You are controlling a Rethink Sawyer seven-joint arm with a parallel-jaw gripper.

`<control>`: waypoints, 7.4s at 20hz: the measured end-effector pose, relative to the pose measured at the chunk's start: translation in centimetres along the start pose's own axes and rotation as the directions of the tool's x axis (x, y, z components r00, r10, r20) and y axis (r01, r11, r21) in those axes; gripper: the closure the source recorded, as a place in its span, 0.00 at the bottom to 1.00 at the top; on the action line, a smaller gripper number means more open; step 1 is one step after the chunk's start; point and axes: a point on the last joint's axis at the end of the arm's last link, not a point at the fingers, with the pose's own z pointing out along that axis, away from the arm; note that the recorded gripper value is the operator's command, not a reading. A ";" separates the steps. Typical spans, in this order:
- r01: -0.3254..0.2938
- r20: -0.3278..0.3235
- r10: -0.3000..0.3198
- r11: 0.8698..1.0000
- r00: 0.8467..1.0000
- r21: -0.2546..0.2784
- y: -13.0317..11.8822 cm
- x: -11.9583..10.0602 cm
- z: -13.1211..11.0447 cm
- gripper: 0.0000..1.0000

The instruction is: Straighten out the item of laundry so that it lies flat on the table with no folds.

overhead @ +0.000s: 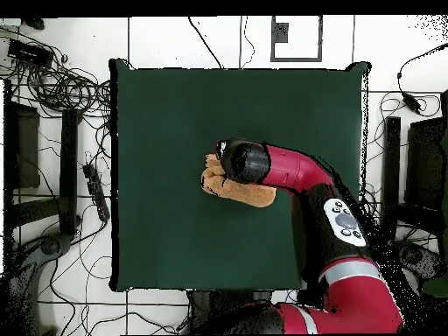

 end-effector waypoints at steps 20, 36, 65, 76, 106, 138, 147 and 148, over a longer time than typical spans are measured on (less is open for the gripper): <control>0.032 0.019 -0.032 0.999 0.999 -0.008 0.6 0.4 2.4 0.00; 0.042 -0.067 -0.045 0.998 0.997 -0.041 2.4 2.0 5.3 0.00; 0.154 -0.355 -0.136 0.988 0.925 0.024 4.1 -1.0 6.8 1.00; 0.155 -0.412 -0.127 0.987 0.903 0.035 3.8 -1.4 7.1 1.00; 0.197 -0.239 -0.162 0.972 0.957 0.128 1.0 -3.5 -4.2 1.00; 0.056 -0.006 -0.076 0.786 0.997 -0.616 -2.6 0.2 -5.4 1.00; 0.249 0.082 -0.292 0.598 0.953 -0.762 3.2 3.5 -6.6 1.00; 0.262 0.091 -0.307 0.579 0.947 -0.772 3.5 3.8 -6.7 1.00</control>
